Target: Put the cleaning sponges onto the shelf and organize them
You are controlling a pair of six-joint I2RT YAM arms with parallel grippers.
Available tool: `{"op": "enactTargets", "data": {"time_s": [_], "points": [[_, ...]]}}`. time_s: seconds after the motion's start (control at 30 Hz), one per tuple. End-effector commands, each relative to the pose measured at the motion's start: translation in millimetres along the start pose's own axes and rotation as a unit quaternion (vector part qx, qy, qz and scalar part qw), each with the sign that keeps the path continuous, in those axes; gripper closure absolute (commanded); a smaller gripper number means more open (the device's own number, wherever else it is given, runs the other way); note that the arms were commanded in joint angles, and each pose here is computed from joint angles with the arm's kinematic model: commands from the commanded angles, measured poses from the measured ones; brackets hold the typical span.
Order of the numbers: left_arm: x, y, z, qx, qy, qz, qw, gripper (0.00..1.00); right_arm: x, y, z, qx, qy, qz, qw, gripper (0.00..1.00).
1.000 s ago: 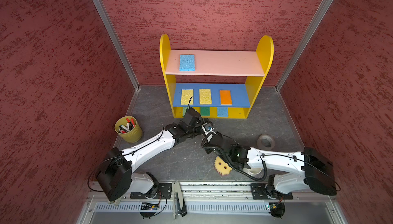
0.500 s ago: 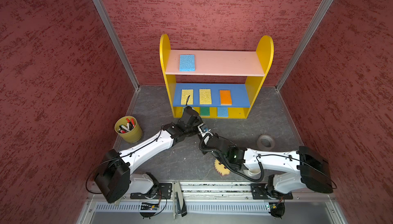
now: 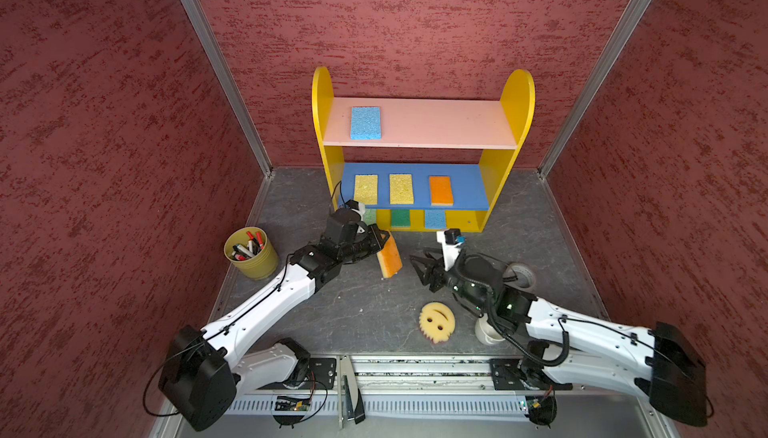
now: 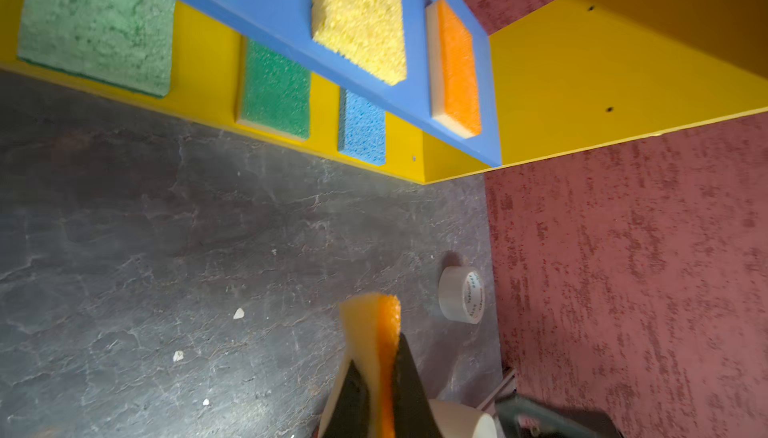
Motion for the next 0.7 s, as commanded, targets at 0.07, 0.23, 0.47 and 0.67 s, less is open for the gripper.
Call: {"op": "enactTargets", "data": {"time_s": [0.07,0.23,0.47,0.67], "points": [[-30.9,22.4,12.8,-0.008,-0.040,-0.092,0.995,0.95,20.4,0.1,-0.7,0.058,-0.096,0.134,0.985,0.42],[-44.7,32.4,19.0,0.001,-0.038,-0.132,0.991,0.94,39.9,-13.3,1.9,0.080,-0.141,0.228,0.960,0.43],[-48.5,38.1,21.6,0.007,-0.027,-0.155,0.988,0.93,47.0,-23.2,4.1,0.089,-0.189,0.295,0.932,0.43],[-50.6,36.5,25.5,0.019,-0.006,-0.189,0.982,0.93,46.4,-27.0,1.1,0.093,-0.201,0.303,0.927,0.44]]}}
Point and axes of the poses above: each gripper's point midway between its finger pads, its own y axis back along the fingers, its own x axis along the line the jaws close on, z = x × y, the point moved 3 cm from there along y, back along the fingers, and after that the axes turned 1 degree about y, right-handed, at the moved point
